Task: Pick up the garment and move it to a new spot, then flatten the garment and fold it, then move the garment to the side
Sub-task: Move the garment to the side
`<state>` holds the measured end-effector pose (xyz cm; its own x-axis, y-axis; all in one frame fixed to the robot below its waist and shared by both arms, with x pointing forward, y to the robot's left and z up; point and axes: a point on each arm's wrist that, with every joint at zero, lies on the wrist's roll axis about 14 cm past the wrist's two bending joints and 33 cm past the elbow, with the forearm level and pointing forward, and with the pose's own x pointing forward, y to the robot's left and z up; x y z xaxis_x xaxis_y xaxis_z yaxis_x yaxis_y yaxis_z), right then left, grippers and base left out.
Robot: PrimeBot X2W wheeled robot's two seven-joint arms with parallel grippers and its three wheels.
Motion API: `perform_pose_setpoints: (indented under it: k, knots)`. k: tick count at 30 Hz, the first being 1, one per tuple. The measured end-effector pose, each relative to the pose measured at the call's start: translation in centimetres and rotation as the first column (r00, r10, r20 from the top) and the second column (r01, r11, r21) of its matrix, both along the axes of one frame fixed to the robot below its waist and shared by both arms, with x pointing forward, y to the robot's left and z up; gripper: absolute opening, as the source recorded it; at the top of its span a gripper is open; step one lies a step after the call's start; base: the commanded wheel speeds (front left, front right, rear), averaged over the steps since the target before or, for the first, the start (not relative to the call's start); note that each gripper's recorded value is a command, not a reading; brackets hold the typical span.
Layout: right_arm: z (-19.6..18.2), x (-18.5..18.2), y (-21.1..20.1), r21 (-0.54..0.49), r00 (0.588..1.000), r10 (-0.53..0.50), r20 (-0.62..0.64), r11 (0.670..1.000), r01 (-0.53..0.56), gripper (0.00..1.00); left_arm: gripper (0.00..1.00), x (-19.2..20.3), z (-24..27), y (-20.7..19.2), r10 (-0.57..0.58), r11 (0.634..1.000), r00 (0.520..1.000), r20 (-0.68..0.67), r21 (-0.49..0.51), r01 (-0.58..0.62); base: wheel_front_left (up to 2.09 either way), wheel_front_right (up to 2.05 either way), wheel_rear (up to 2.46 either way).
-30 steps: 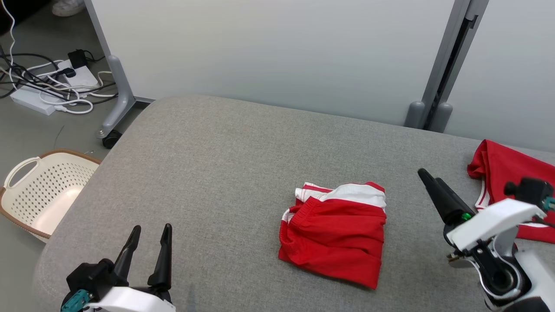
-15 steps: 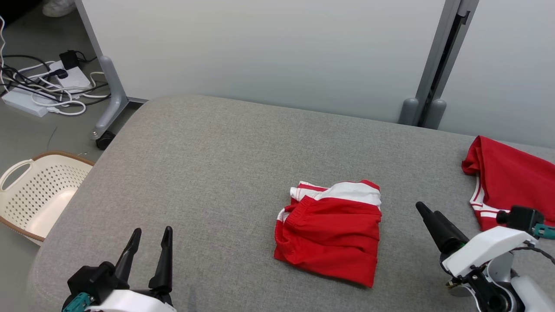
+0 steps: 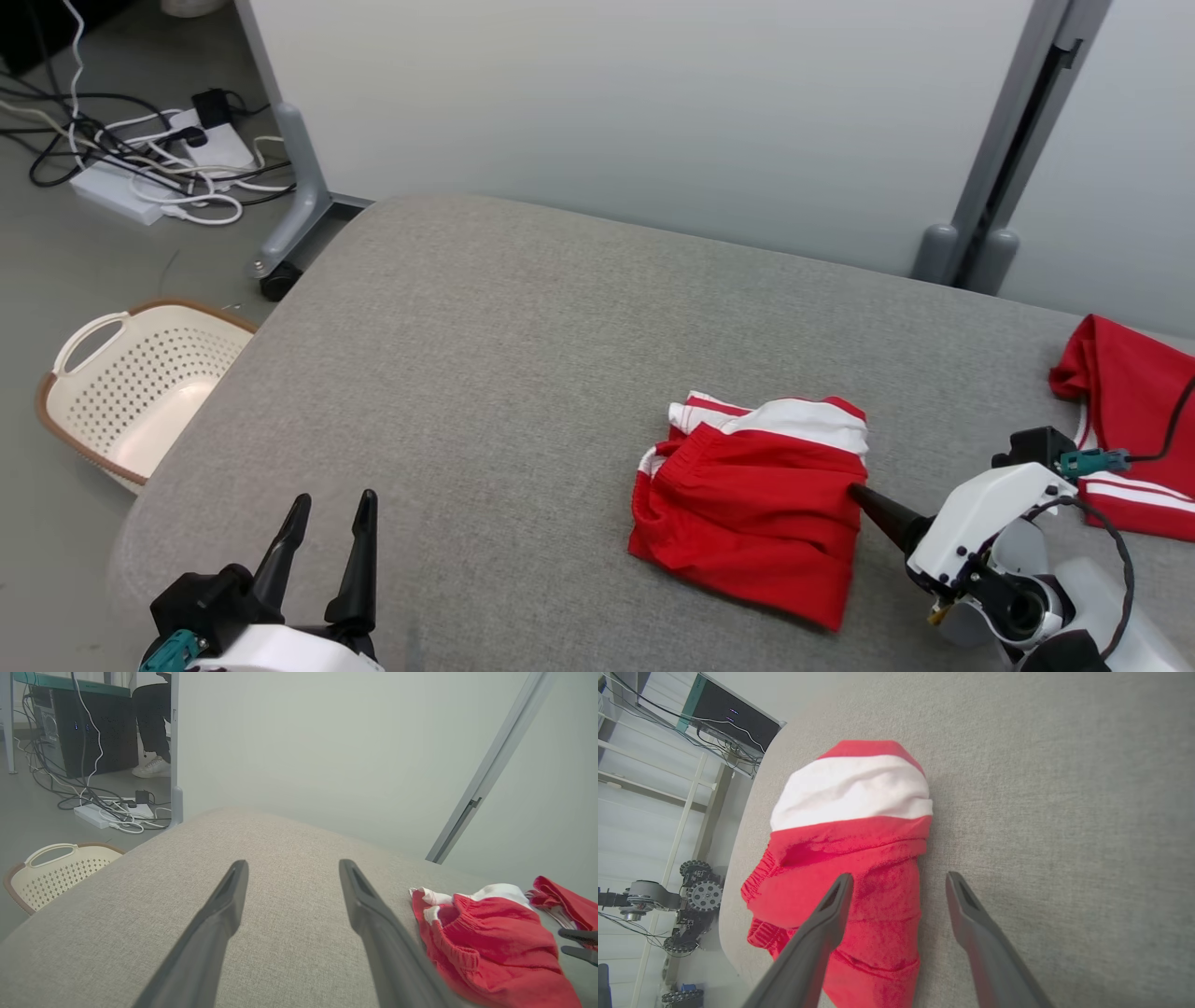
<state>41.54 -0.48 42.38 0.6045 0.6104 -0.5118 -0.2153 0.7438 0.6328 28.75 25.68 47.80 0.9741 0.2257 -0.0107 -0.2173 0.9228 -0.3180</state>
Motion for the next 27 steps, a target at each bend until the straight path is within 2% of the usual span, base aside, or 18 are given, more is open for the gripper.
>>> perform_pose_setpoints:
  k: [9,13,14,15,22,27]
  knots:
    - [-3.1,-2.0,2.2,-0.003,0.984,0.061,-0.167,0.998,-0.063,1.0,1.0,-1.0,-0.5,1.1,0.046,0.999,0.999,-0.019,-0.003,-0.046,0.0,0.0,0.0]
    - [-3.6,-1.9,2.4,-0.009,0.98,0.063,-0.186,0.998,-0.066,1.0,1.0,-1.1,-0.7,1.3,0.053,0.999,0.998,-0.024,-0.006,-0.053,0.0,0.0,0.0]
    - [-3.7,-1.9,2.6,-0.004,0.979,0.063,-0.192,0.998,-0.065,0.46,1.0,-1.1,-0.6,1.4,0.056,0.998,0.998,-0.024,-0.006,-0.056,0.0,0.0,0.0]
    - [-3.7,-1.9,2.8,0.004,0.98,0.061,-0.192,0.998,-0.061,0.02,1.0,-1.1,-0.6,1.4,0.058,0.998,0.998,-0.023,-0.005,-0.058,0.0,0.0,0.0]
    - [-3.3,-1.9,4.0,0.038,0.979,0.073,-0.19,0.997,-0.067,0.0,1.0,-1.2,-0.5,1.8,0.067,0.998,0.997,-0.024,0.002,-0.067,0.0,0.0,0.0]
    - [-1.5,-0.9,4.5,0.059,0.992,0.074,-0.103,0.996,-0.069,0.0,1.0,-1.1,-0.3,1.9,0.066,0.998,0.998,-0.018,0.007,-0.066,0.0,0.0,0.0]
